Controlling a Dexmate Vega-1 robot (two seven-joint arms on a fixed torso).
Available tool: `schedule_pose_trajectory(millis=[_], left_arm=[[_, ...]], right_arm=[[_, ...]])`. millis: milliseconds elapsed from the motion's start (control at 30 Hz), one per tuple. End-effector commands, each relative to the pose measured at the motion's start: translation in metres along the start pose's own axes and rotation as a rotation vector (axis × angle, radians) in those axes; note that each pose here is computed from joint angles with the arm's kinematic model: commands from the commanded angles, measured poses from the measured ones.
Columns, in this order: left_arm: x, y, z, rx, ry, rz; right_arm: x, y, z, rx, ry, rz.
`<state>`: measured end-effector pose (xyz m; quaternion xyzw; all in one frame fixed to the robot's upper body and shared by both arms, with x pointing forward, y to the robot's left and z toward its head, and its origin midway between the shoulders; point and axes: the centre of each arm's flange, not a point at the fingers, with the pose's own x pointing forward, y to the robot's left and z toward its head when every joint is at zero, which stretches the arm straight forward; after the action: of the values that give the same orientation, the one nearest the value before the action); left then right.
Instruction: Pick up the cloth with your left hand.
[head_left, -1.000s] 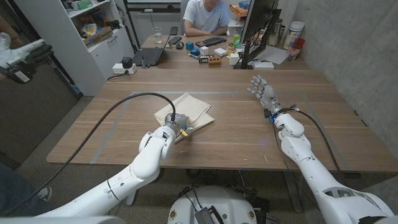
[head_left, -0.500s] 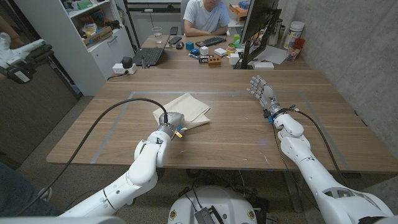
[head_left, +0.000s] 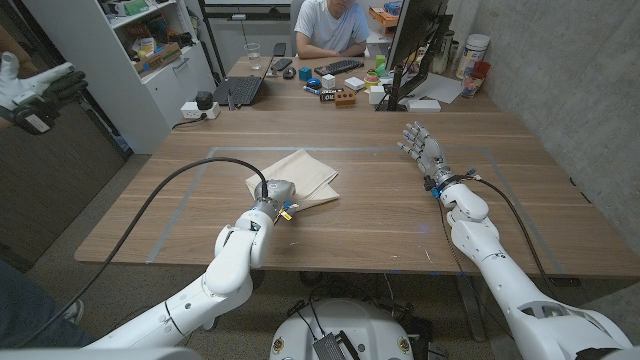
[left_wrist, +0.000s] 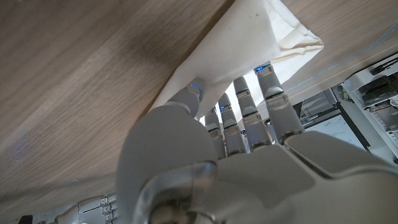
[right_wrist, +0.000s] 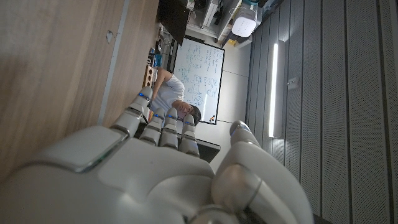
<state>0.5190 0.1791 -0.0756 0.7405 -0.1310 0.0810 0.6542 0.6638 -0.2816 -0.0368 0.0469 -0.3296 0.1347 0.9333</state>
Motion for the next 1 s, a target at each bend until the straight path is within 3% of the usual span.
schedule_pose_trajectory(millis=[33,600,800,1000], left_arm=[[0.0053,-0.0037,0.0006,-0.037,-0.004,-0.030],[0.0023,-0.0110,0.0057,-0.113,0.004,-0.010],[-0.0029,-0.0116,0.0077,-0.136,0.002,0.052],[-0.0040,-0.0131,0.0086,-0.146,0.010,0.019]], right_arm=[[0.0039,0.0006,-0.0004,0.016,-0.009,0.002],[0.0101,0.0091,0.0016,0.020,-0.019,0.030],[0.0077,0.0085,0.0030,0.020,-0.022,0.025],[0.0058,0.0099,0.0029,0.021,-0.020,0.027]])
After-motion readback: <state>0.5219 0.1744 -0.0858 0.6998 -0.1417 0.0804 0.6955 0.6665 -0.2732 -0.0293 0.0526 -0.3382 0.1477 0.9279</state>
